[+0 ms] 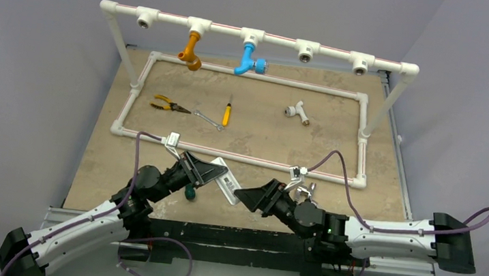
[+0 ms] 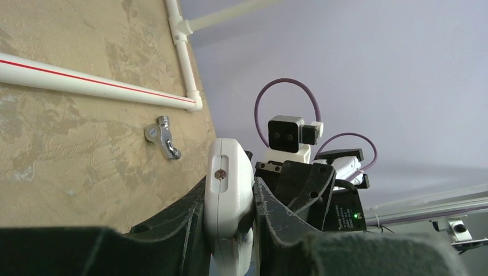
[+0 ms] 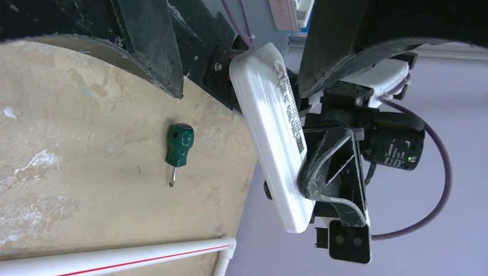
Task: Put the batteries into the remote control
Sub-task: Load the battery cover into the remote control.
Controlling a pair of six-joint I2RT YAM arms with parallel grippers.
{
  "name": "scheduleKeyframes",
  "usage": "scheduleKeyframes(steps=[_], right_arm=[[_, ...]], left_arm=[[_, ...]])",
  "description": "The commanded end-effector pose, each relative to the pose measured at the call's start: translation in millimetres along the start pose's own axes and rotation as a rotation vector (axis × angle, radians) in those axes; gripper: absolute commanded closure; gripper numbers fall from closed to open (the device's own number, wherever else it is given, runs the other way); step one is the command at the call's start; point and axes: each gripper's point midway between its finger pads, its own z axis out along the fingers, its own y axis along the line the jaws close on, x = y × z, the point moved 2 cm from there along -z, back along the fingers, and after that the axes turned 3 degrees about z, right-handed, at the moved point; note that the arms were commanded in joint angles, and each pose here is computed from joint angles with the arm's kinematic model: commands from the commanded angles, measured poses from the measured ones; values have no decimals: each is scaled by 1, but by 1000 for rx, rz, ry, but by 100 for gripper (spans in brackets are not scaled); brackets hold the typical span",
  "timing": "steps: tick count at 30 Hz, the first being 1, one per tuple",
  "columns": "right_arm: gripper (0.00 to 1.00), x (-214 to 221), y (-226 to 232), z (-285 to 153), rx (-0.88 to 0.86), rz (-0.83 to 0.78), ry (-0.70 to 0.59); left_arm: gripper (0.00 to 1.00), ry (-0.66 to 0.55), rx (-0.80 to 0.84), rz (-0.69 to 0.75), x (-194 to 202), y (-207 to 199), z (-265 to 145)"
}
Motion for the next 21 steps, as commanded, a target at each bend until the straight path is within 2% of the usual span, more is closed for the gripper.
scheduleKeyframes(steps=[1, 15, 21], right_arm=[[28, -15, 25, -3, -150, 55, -75], [29, -7, 42, -1, -281, 49, -45], [39, -4, 41, 3, -279, 63, -27]], left_arm=[[100, -31, 130, -2, -13, -42, -1], [100, -6, 140, -6, -9, -43, 2], [100, -6, 145, -9, -9, -44, 1]])
